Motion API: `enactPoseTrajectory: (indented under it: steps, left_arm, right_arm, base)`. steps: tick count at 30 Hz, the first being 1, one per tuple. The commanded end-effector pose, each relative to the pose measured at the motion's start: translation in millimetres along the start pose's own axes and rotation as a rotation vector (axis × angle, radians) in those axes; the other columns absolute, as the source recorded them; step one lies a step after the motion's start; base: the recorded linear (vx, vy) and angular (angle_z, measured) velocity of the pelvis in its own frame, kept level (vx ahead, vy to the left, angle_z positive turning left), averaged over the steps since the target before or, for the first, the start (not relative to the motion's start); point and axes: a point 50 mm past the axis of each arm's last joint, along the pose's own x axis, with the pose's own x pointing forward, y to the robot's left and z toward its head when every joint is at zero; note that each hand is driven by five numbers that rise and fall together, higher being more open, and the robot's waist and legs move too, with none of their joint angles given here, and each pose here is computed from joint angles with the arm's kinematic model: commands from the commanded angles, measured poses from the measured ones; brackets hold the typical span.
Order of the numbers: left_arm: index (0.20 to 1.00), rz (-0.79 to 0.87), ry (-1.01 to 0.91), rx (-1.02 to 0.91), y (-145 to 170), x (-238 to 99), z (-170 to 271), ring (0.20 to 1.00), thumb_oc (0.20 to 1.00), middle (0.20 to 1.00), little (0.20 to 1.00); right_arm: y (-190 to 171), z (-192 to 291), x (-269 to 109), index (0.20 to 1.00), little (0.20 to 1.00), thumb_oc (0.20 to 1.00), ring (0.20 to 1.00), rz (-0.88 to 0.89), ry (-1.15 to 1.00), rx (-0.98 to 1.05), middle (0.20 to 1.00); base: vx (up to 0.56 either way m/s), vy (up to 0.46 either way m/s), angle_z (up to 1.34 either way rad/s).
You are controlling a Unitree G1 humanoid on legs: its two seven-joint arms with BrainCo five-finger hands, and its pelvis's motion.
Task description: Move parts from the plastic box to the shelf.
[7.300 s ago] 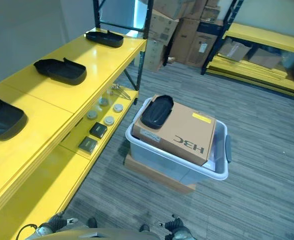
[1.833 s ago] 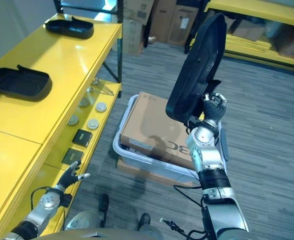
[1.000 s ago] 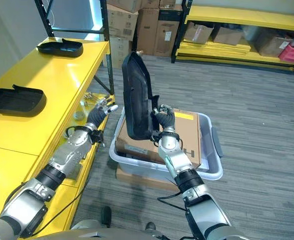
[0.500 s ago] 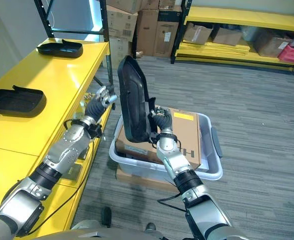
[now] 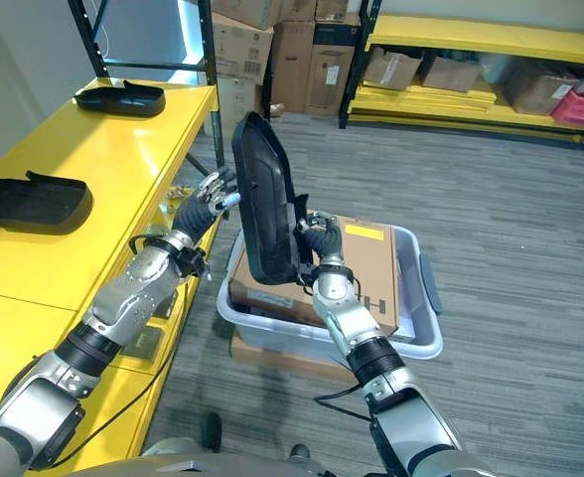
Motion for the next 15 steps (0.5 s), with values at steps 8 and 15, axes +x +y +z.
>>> enactPoseTrajectory:
  steps: [8, 15]
  left_arm:
    - [1.000, -0.007, 0.067, 0.154, -5, 7, -18, 1.000, 1.000, 1.000, 1.000]
    - [1.000, -0.040, 0.011, 0.144, -14, 11, -9, 1.000, 1.000, 1.000, 1.000]
  right_arm:
    - [-4, 19, 10, 0.200, 0.200, 0.200, 0.200, -0.006, -0.101, -0.059, 0.200]
    - [10, 13, 9, 0.200, 0.200, 0.200, 0.200, 0.048, -0.077, -0.139, 0.200]
  base:
    - [0.00, 0.000, 0.00]
    - [0.01, 0.002, 0.00]
